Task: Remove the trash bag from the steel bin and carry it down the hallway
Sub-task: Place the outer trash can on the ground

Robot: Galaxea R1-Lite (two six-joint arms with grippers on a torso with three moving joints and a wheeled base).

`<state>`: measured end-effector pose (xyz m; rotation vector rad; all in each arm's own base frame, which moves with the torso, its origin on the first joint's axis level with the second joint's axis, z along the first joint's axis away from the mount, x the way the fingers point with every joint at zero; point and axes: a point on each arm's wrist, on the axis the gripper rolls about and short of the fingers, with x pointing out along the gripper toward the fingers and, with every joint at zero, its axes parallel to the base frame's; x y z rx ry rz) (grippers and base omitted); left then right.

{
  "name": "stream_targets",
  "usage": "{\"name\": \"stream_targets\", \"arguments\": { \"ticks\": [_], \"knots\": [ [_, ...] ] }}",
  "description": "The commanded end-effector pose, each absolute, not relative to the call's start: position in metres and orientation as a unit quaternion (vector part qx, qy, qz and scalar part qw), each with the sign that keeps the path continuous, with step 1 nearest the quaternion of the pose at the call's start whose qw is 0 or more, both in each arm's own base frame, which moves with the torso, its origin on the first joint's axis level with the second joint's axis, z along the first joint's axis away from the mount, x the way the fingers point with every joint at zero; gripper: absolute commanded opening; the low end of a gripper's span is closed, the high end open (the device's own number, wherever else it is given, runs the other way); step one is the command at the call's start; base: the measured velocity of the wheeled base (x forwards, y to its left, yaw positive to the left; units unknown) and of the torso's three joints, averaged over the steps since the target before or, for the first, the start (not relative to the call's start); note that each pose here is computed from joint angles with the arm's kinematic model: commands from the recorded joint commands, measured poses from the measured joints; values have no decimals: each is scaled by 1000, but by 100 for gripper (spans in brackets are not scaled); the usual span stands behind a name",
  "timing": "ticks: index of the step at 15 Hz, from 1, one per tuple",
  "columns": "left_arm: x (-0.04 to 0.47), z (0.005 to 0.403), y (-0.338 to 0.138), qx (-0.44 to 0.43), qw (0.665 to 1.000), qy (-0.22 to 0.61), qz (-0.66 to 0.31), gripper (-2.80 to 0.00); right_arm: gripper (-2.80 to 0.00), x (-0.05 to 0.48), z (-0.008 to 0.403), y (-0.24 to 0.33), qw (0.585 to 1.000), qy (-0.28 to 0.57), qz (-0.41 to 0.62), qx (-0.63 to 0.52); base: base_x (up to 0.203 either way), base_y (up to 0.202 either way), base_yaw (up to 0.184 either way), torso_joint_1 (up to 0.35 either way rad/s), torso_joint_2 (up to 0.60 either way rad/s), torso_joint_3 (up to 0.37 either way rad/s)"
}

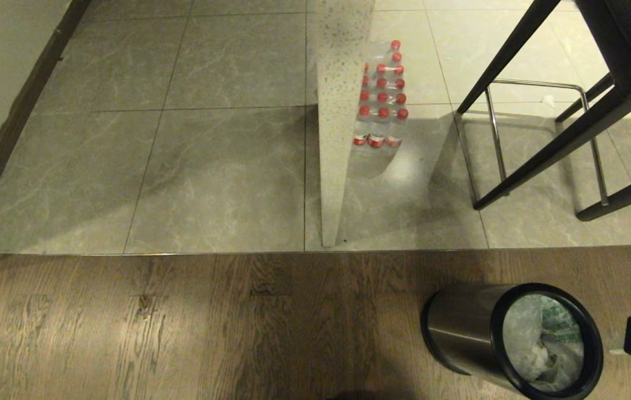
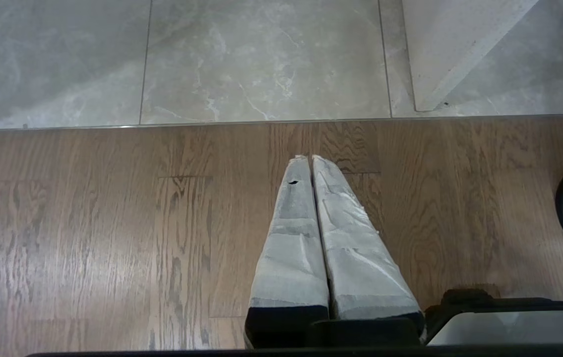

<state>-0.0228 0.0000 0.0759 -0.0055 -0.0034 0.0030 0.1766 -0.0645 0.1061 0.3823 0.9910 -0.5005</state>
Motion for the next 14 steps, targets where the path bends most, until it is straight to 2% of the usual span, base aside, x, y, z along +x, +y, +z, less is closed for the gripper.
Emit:
{"name": "stream_targets", "arguments": {
  "ticks": [1, 4, 10, 11, 12, 14],
  "knots": [
    [-23, 76, 0, -3, 1000, -2, 1, -280, 0, 184, 89, -68, 820, 487, -240, 181, 0, 0, 0, 0, 0, 0],
    [-23, 76, 0, -3, 1000, -1, 1, -280, 0, 208, 58, -79, 811, 497, -259, 169, 0, 0, 0, 0, 0, 0],
    [-23, 76, 0, -3, 1000, -2, 1, -280, 0, 262, 19, -99, 840, 445, -272, 149, 0, 0, 0, 0, 0, 0],
    [-23, 76, 0, -3, 1000, -2, 1, -280, -219, 269, 19, -101, 851, 423, -272, 150, 0, 0, 0, 0, 0, 0],
    [-23, 76, 0, -3, 1000, -2, 2, -280, -280, 274, 19, -103, 860, 406, -271, 149, 0, 0, 0, 0, 0, 0],
    [-23, 76, 0, -3, 1000, -2, 1, -280, -280, 276, 13, -101, 861, 413, -264, 138, 0, 0, 0, 0, 0, 0]
  ]
}}
